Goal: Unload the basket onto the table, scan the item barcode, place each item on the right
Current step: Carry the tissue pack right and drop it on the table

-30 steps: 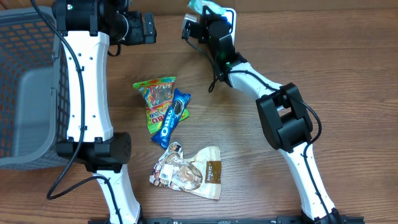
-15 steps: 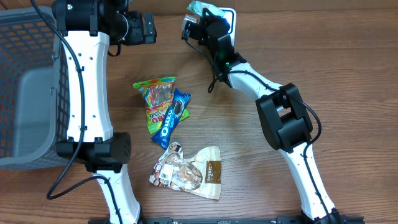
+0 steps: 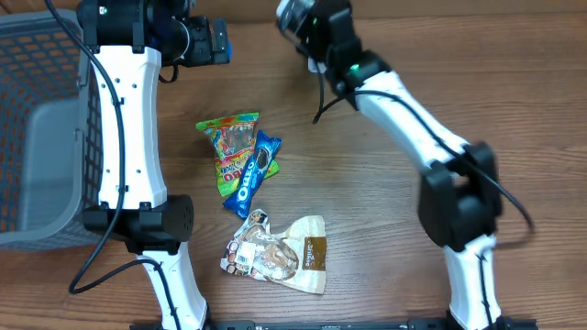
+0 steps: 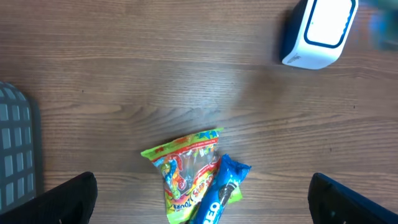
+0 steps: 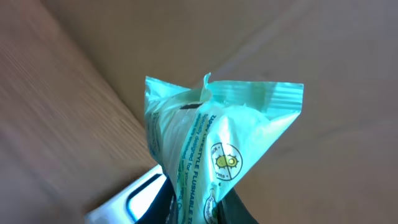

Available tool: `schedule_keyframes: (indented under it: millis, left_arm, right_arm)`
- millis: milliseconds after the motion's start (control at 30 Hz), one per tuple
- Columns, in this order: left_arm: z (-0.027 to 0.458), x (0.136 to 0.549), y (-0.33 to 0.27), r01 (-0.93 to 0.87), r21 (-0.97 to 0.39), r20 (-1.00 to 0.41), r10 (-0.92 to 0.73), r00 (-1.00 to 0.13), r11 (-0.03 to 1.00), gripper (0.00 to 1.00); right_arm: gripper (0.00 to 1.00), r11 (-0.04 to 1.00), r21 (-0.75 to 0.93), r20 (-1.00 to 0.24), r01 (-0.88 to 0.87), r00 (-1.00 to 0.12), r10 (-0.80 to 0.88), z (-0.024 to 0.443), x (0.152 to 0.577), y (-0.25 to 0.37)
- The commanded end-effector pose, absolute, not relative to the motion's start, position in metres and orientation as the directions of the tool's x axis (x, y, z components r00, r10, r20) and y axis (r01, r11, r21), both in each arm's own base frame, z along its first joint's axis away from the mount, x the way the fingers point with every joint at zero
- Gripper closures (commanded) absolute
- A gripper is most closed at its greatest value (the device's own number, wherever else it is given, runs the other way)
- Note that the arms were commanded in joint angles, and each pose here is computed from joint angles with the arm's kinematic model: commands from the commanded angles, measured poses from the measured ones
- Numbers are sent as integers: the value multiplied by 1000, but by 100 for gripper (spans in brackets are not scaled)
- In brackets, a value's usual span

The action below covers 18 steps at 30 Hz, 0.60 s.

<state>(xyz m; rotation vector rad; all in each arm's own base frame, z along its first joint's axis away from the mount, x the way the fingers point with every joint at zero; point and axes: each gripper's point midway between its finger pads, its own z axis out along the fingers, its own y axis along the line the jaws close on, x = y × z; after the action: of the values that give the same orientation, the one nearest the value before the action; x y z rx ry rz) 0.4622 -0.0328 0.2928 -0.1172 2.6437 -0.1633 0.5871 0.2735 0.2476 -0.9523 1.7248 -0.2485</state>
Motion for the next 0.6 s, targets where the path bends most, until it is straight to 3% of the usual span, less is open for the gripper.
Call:
schedule_keyframes:
  millis: [0, 167, 267, 433, 567]
  left_arm:
    - [290, 465, -31, -62, -135, -463, -118, -879, 989, 0]
    - [290, 465, -31, -62, -135, -463, -118, -879, 989, 0]
    - [290, 465, -31, -62, -135, -462, -118, -879, 989, 0]
    - [290, 465, -31, -62, -135, -462, -118, -879, 989, 0]
    - [290, 465, -31, -63, -135, -463, -119, -879, 989, 0]
  right_arm:
    - [96, 856, -323, -899, -404, -152, -411, 347, 552, 244]
    - [96, 941, -129, -882, -314, -398, -254, 359, 505, 180]
    - [96, 989, 36, -826, -145, -562, -52, 349, 481, 129]
    - [96, 957, 290, -592, -26, -791, 158, 293, 457, 64]
    - [96, 884, 438, -388, 164, -852, 351, 242, 446, 6]
